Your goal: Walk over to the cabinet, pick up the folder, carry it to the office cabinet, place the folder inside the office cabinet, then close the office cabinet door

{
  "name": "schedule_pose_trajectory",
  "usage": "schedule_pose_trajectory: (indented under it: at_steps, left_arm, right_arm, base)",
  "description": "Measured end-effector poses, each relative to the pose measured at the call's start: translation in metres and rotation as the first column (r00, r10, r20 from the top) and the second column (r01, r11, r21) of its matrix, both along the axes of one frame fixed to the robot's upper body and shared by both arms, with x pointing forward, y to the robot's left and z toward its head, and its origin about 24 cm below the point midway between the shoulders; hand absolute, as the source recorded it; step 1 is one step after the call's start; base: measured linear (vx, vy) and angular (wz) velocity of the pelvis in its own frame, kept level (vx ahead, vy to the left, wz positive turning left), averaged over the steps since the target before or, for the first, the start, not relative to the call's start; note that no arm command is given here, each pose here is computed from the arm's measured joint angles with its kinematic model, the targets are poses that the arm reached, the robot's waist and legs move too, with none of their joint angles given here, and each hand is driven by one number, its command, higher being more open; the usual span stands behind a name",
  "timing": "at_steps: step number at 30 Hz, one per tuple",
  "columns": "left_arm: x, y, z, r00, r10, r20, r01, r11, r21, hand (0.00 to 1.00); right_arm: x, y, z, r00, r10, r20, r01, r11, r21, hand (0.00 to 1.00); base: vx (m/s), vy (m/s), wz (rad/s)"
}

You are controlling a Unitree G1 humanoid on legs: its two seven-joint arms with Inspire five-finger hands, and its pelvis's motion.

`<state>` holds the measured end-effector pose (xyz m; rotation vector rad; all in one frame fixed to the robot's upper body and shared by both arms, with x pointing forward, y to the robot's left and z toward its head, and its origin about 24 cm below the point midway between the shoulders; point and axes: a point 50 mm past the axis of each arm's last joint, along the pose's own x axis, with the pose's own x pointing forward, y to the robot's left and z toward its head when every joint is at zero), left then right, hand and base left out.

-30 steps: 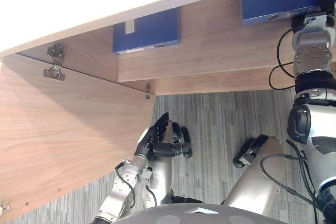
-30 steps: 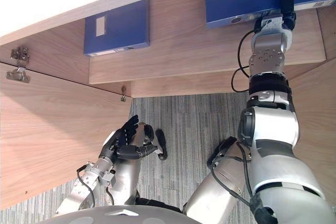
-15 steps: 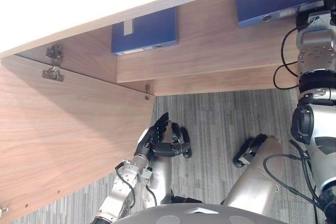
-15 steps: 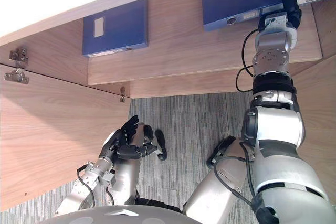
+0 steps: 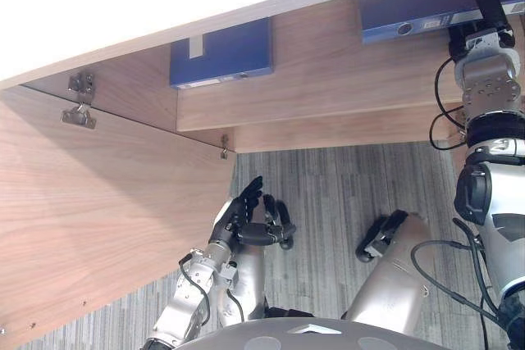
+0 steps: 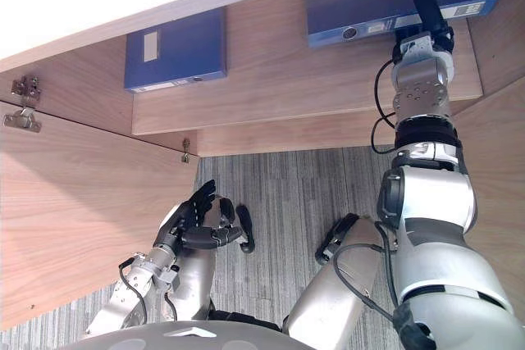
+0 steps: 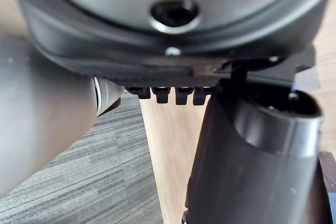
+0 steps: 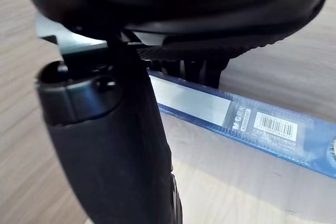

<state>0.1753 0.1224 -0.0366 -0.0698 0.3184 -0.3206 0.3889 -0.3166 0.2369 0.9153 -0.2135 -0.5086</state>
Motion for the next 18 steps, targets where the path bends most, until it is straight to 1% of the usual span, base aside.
schedule_pose_trajectory:
  at_steps: [7, 13, 18]
  left_arm:
    - [0.001, 0.006, 0.003, 0.999, -0.04, 0.012, 0.04, 0.998, 0.043, 1.0]
    - [0.001, 0.005, 0.004, 0.998, -0.057, 0.022, 0.055, 0.996, 0.065, 1.0]
    - [0.003, 0.003, 0.01, 0.996, -0.067, 0.051, 0.064, 0.996, 0.066, 1.0]
  right_arm:
    - [-0.006, -0.015, -0.016, 0.999, -0.008, -0.037, 0.012, 0.996, 0.087, 1.0]
    - [-0.012, -0.024, -0.032, 0.999, -0.02, -0.037, 0.025, 0.99, 0.137, 1.0]
    - [-0.016, -0.029, -0.044, 0.999, -0.024, -0.045, 0.03, 0.988, 0.148, 1.0]
  base:
    - [-0.01, -0.015, 0.03]
    - [0.0, 0.0, 0.0]
    - [0.0, 0.0, 0.0]
